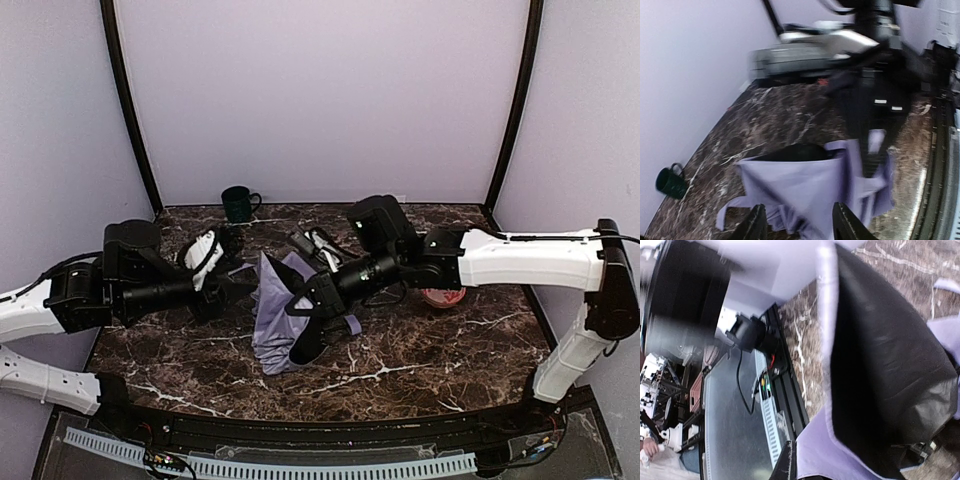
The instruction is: Put away the umbrella
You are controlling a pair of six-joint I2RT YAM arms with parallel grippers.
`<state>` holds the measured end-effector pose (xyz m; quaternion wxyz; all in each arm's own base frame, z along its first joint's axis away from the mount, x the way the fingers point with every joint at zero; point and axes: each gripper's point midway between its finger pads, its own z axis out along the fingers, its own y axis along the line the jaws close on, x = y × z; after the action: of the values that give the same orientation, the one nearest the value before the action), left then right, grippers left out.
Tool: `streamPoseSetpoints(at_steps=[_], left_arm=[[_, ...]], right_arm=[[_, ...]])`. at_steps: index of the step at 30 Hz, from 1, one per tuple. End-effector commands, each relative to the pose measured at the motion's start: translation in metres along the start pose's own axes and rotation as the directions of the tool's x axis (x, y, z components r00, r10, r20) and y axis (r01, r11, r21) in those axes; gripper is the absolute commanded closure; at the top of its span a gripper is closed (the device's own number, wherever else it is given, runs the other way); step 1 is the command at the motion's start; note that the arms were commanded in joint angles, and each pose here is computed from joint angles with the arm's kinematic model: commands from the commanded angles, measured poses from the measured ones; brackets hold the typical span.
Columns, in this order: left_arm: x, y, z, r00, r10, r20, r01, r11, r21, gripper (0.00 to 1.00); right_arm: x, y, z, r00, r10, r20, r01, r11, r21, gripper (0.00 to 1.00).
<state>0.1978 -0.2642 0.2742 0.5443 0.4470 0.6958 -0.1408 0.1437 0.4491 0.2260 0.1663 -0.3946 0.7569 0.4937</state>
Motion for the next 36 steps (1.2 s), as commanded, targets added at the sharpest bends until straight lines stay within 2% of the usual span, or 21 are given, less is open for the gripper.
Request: streamPoseSetpoints(at_steps=[1,4,6,10,14,18,20,22,24,26,29,31,33,36], left_arm=[[-0.003,-0.066,-0.008,0.992,0.118,0.034,-0.122,0.967,0.225,0.55],[-0.02,-0.085,-0.02,0.986,0.059,0.153,-0.106,0.941,0.322,0.55],[-0.008,-0.093,-0.013,0.987,0.069,0.147,-0.116,0.933,0.341,0.52],[0.035,-0.088,0.023,0.985,0.175,0.003,-0.17,0.953,0.249,0.33],[0.066,-0.089,0.055,0.958,0.237,-0.16,-0.199,0.955,0.221,0.26],[0.079,-0.084,0.075,0.952,0.229,-0.204,-0.201,0.968,0.148,0.25],[0.076,-0.083,0.08,0.96,0.202,-0.192,-0.18,0.975,0.127,0.31],[0.07,-0.088,0.082,0.97,0.175,-0.168,-0.15,0.977,0.149,0.51],[0.063,-0.096,0.08,0.978,0.158,-0.133,-0.132,0.973,0.188,0.79],[0.055,-0.098,0.076,0.986,0.136,-0.101,-0.113,0.972,0.206,0.97],[0.05,-0.097,0.069,0.99,0.12,-0.073,-0.102,0.973,0.209,1.0],[0.047,-0.096,0.064,0.991,0.116,-0.064,-0.099,0.971,0.216,1.0],[0.042,-0.098,0.06,0.993,0.11,-0.048,-0.096,0.968,0.232,1.0],[0.03,-0.099,0.056,0.994,0.108,-0.004,-0.103,0.964,0.244,1.0]], right_arm=[[-0.047,-0.017,-0.003,0.994,-0.018,0.104,0.016,1.0,0.016,1.0],[-0.059,-0.027,-0.001,0.992,-0.009,0.124,0.006,1.0,0.023,1.0],[-0.065,-0.029,0.005,0.992,-0.009,0.127,0.007,1.0,0.015,1.0],[-0.066,-0.032,0.015,0.994,0.005,0.11,-0.004,1.0,-0.008,1.0],[-0.068,-0.035,0.019,0.994,0.01,0.109,-0.008,1.0,-0.016,1.0],[-0.072,-0.038,0.021,0.993,0.022,0.113,-0.019,0.999,-0.032,1.0],[-0.072,-0.038,0.023,0.993,0.025,0.114,-0.02,0.999,-0.047,1.0],[-0.072,-0.042,0.026,0.993,0.03,0.11,-0.026,0.999,-0.044,1.0],[-0.073,-0.047,0.026,0.993,0.043,0.107,-0.04,0.999,-0.037,1.0],[-0.077,-0.055,0.022,0.993,0.041,0.109,-0.04,0.999,-0.01,0.83],[-0.086,-0.079,-0.003,0.989,0.03,0.142,-0.045,0.994,0.103,0.61],[-0.091,-0.099,-0.022,0.981,0.029,0.192,-0.059,0.986,0.153,0.53],[-0.088,-0.121,-0.026,0.979,0.022,0.204,-0.063,0.978,0.197,0.5],[-0.068,-0.137,0.012,0.995,0.046,0.083,-0.056,0.991,0.121,0.55]])
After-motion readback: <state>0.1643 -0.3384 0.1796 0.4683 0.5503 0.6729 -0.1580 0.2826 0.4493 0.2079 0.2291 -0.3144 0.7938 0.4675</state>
